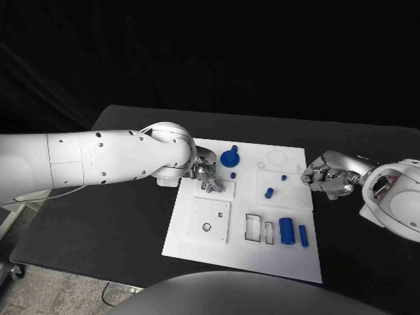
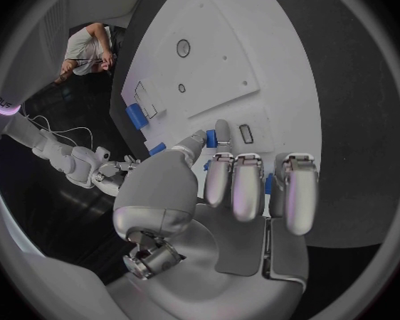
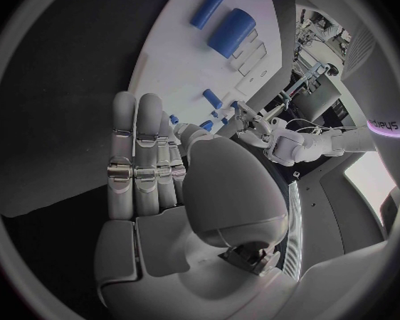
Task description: Assemble the parts on the task board
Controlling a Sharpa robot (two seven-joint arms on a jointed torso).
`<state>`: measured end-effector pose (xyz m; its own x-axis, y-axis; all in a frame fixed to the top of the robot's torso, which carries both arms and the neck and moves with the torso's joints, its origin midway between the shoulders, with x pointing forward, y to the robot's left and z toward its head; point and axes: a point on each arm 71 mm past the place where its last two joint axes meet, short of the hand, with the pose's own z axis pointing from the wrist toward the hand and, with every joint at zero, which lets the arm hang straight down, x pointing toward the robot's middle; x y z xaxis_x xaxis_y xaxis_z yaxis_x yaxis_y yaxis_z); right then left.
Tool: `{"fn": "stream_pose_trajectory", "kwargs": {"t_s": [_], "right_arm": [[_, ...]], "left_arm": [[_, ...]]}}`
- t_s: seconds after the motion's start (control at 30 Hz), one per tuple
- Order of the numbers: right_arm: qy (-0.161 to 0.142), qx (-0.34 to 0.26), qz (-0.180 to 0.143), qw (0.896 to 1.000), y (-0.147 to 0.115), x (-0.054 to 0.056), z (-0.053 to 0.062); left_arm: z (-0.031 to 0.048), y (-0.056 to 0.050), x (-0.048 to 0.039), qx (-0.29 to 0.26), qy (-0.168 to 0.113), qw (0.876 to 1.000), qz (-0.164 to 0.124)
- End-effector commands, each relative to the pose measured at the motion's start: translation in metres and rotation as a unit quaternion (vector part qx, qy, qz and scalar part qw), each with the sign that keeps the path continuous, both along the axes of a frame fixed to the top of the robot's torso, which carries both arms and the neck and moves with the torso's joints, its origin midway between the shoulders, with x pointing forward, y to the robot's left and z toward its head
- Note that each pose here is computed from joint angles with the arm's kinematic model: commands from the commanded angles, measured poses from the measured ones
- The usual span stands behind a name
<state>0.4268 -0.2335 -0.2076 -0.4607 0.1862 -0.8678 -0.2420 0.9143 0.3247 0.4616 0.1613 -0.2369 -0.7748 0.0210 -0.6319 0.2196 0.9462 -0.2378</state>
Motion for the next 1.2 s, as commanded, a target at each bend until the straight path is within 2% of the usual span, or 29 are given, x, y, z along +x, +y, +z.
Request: {"fn": "stream_pose_trajectory", "kwargs": {"t_s": [0.03,0.67,1.2], "right_arm": [[0.004,-0.005,0.001,1.000,-0.0002,-0.0003,-0.0017],[0.010,-0.009,0.001,1.000,-0.0006,-0.0010,-0.0041],[0.018,-0.016,0.002,1.000,-0.0006,-0.0011,-0.0059]], "left_arm": [[0.0008,-0.0033,0.0003,-0.018,-0.002,1.000,0.004],[0.0028,-0.0051,0.0003,-0.037,-0.011,0.999,0.017],[0.0023,-0.0074,-0.0037,-0.039,0.002,0.999,0.011]]}}
